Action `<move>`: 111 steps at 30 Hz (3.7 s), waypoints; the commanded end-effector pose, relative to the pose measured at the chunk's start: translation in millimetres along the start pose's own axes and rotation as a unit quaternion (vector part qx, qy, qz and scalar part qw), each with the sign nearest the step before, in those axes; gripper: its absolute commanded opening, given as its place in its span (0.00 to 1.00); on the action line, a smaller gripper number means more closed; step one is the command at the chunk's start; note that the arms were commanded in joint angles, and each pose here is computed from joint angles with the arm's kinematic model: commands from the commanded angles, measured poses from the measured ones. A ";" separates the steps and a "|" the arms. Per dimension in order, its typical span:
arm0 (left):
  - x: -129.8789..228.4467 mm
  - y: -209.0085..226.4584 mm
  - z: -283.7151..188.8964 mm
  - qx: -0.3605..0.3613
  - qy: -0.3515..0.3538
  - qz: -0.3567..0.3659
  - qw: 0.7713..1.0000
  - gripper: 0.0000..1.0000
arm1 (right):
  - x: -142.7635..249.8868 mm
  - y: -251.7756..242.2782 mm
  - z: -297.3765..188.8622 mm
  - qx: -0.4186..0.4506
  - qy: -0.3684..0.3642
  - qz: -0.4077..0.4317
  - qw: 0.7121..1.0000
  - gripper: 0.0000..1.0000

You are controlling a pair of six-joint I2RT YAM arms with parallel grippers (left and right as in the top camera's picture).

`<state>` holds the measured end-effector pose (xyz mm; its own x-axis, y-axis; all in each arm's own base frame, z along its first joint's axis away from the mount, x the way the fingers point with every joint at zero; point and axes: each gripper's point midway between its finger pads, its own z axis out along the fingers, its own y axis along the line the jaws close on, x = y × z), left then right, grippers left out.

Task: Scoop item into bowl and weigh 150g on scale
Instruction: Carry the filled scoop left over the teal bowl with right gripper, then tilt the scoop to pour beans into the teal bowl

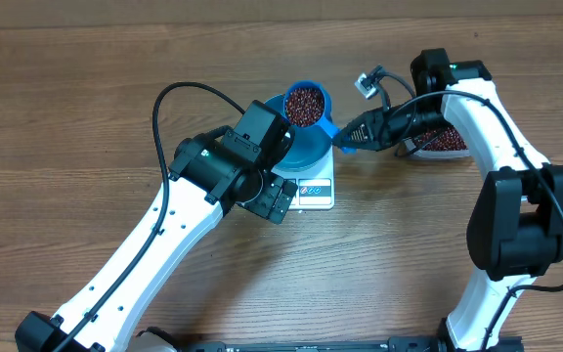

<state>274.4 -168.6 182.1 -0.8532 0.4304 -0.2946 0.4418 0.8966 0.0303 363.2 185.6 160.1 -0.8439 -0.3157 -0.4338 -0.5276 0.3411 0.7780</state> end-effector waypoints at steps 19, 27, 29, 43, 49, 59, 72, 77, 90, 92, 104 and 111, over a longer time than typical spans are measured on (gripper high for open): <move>-0.4 -0.2 0.5 0.003 0.001 -0.010 1.000 1.00 | -8.8 24.1 -9.4 0.119 0.030 -0.065 0.990 0.04; -0.4 -0.2 0.5 0.003 0.001 -0.010 1.000 1.00 | -10.1 13.1 1.6 0.203 0.062 -0.049 0.976 0.04; -0.4 -0.2 0.5 0.003 0.001 -0.010 1.000 0.99 | -14.9 16.2 3.5 0.215 0.065 -0.063 0.972 0.04; -0.5 -0.2 0.5 0.003 0.001 -0.010 1.000 1.00 | -32.5 18.6 -0.5 0.251 0.045 -0.060 0.965 0.04; -0.4 -0.2 0.5 0.003 0.001 -0.010 1.000 1.00 | -40.4 20.1 -3.1 0.256 0.032 -0.059 0.964 0.04; -0.4 -0.2 0.5 0.003 0.001 -0.010 1.000 1.00 | -58.0 32.4 -11.1 0.261 0.010 -0.072 0.963 0.04; -0.5 -0.2 0.5 0.003 0.001 -0.010 1.000 1.00 | -60.7 46.5 -27.9 0.302 -0.002 -0.094 0.949 0.04; -0.4 -0.2 0.5 0.003 0.001 -0.010 1.000 1.00 | -56.9 45.5 -19.5 0.352 0.023 -0.113 0.929 0.04; -0.5 -0.2 0.5 0.003 0.001 -0.010 1.000 0.99 | -48.3 44.4 -13.2 0.389 0.049 -0.117 0.912 0.04; -0.4 -0.2 0.5 0.003 0.001 -0.010 1.000 1.00 | -47.4 44.5 -13.1 0.389 0.051 -0.116 0.913 0.04; -0.4 -0.2 0.5 0.003 0.001 -0.010 1.000 0.99 | -44.3 45.1 -13.8 0.389 0.056 -0.113 0.913 0.04; -0.5 -0.2 0.5 0.003 0.001 -0.010 1.000 1.00 | -45.3 50.1 -14.0 0.422 0.062 -0.133 0.895 0.04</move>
<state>274.4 -168.6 182.1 -0.8532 0.4304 -0.2946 0.4418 0.8966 0.0303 375.3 201.1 191.8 -0.7356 -0.5550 -0.3884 -0.6317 0.7691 0.0976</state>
